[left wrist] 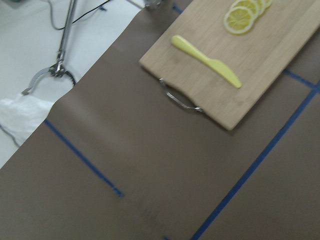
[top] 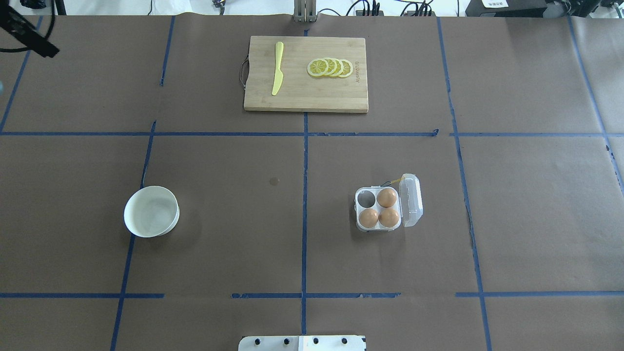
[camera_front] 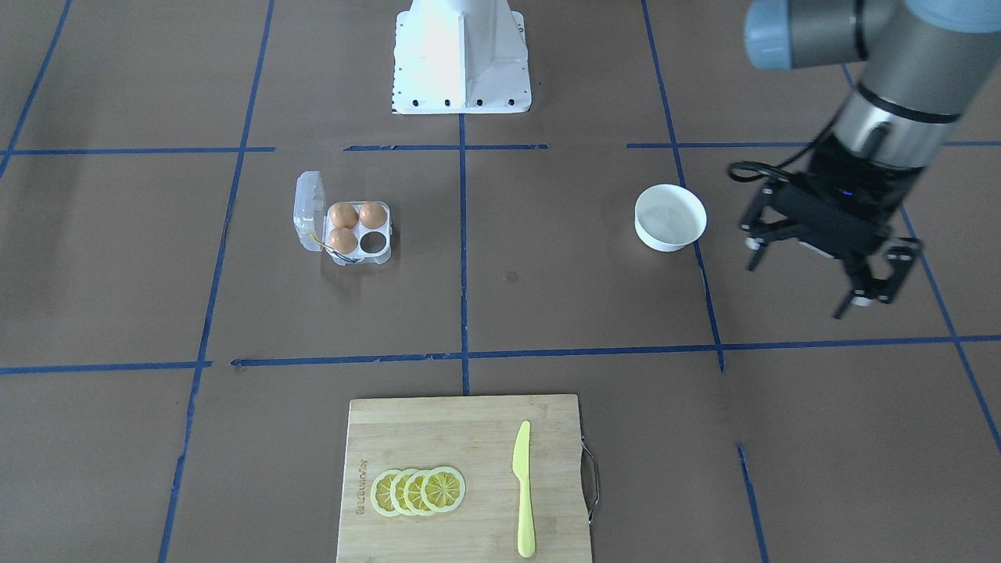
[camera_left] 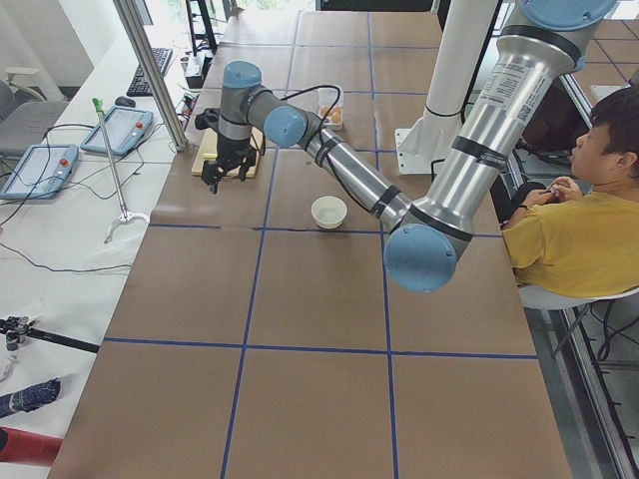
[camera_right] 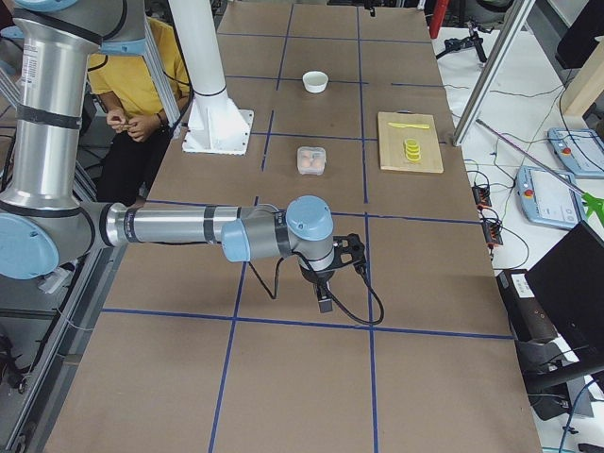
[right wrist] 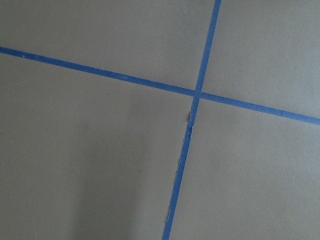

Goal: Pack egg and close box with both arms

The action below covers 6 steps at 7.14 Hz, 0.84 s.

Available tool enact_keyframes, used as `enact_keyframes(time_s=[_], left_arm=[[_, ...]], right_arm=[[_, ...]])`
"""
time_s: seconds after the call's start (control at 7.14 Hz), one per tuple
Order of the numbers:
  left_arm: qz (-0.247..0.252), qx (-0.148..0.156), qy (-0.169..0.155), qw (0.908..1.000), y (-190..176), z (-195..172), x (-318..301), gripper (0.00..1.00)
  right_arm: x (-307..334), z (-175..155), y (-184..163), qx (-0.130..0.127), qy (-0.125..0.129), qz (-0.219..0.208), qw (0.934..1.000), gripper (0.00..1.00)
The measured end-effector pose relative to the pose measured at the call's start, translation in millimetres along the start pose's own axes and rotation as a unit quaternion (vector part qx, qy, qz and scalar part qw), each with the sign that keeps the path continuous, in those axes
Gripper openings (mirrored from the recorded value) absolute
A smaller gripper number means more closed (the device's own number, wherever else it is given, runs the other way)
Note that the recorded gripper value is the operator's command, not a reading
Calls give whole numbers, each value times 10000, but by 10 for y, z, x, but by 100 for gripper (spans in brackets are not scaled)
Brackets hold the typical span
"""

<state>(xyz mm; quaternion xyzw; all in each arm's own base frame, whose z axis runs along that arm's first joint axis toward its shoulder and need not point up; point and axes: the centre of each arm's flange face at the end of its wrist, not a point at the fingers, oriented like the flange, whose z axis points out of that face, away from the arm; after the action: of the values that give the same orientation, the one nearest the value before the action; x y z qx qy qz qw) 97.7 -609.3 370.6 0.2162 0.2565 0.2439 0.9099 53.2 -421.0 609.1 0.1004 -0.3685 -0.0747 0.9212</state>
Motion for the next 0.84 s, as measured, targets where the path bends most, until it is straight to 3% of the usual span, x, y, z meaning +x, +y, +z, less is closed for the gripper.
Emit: enact_keyframes(time_s=[0.28,0.42,0.7,0.84], left_arm=[[-267,-706,-143,9970,904,413,-1007,100],[-600,-1033,-25,9928,1507,627,-1419,100],[-1422,-1098,797,9805,2746,868,-1662,100],[-1620,-995,1039,9763,3136,891,-1601,100]], right_arm=[[-7,-4,2,-9,-16,3,10000,100],[-11,-9,1,-4,-12,-3,10000,100],[-16,-15,9,16,-6,-23,10000,100],[-24,-21,8,26,-19,-29,10000,91]])
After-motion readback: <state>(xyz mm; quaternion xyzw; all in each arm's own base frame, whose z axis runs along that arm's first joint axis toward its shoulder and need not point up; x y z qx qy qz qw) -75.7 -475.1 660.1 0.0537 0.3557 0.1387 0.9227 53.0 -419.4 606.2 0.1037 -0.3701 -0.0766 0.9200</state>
